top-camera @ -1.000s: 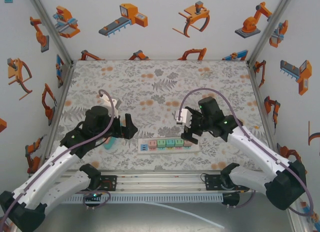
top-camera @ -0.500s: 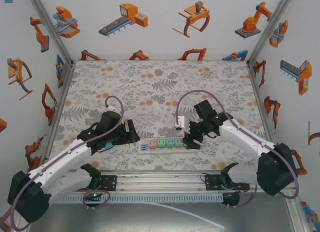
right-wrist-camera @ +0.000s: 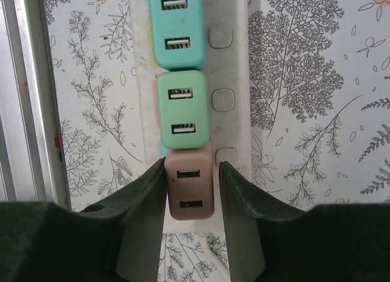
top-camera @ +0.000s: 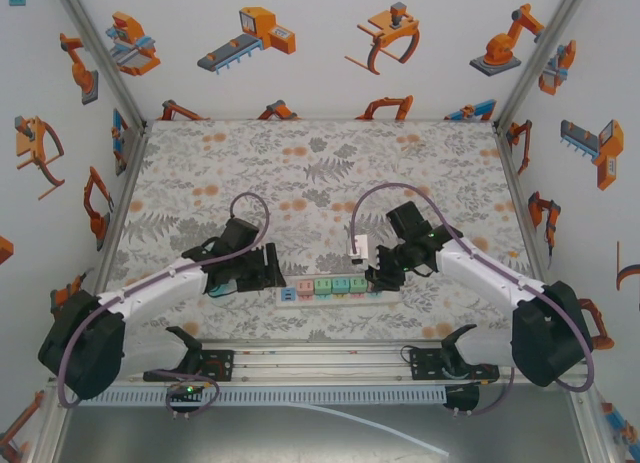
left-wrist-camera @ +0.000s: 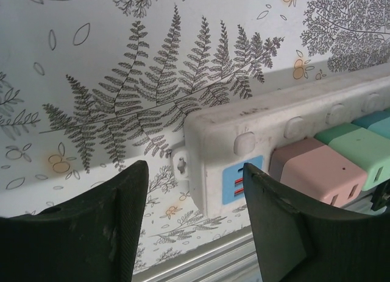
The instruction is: Pull the plug off the socket
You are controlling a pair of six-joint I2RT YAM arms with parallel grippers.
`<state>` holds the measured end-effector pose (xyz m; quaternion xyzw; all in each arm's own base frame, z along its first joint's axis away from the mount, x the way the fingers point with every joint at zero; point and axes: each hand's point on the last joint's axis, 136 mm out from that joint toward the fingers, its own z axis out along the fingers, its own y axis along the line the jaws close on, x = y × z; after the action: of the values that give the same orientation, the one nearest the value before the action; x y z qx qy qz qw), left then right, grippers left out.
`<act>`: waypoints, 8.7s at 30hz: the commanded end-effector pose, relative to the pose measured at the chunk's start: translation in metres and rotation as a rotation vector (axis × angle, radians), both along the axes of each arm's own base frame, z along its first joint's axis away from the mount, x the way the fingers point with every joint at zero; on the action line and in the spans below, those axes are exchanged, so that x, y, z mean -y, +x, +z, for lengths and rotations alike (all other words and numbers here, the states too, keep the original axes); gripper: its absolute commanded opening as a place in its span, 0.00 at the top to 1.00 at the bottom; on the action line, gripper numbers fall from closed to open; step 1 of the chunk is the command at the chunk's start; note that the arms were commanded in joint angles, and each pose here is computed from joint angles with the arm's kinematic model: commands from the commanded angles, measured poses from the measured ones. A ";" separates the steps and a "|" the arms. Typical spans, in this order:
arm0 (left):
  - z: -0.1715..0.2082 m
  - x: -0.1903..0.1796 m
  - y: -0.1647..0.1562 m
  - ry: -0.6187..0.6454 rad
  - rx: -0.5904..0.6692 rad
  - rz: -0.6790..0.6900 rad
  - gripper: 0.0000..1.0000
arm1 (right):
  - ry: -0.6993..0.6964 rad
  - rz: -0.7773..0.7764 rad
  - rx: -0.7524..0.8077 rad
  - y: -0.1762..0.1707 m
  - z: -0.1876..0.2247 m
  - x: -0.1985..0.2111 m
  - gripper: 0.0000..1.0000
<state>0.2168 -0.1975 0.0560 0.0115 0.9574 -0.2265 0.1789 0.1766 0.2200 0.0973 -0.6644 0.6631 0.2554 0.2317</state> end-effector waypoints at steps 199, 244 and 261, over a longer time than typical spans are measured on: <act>0.017 0.004 -0.024 0.208 0.156 -0.132 0.32 | 0.245 -0.187 0.172 -0.002 0.088 -0.035 0.95; 0.142 0.070 -0.054 -0.239 0.447 -0.438 0.03 | 0.390 -1.436 -0.372 0.119 -0.031 0.031 0.66; 0.130 0.052 -0.043 -0.147 0.445 -0.347 0.03 | 0.334 -1.413 -0.222 0.113 -0.003 0.050 0.55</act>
<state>0.1707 -0.2604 0.1907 0.2240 0.8490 -0.3395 0.3372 0.2834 0.1757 0.0770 0.0046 0.9103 0.2283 0.3452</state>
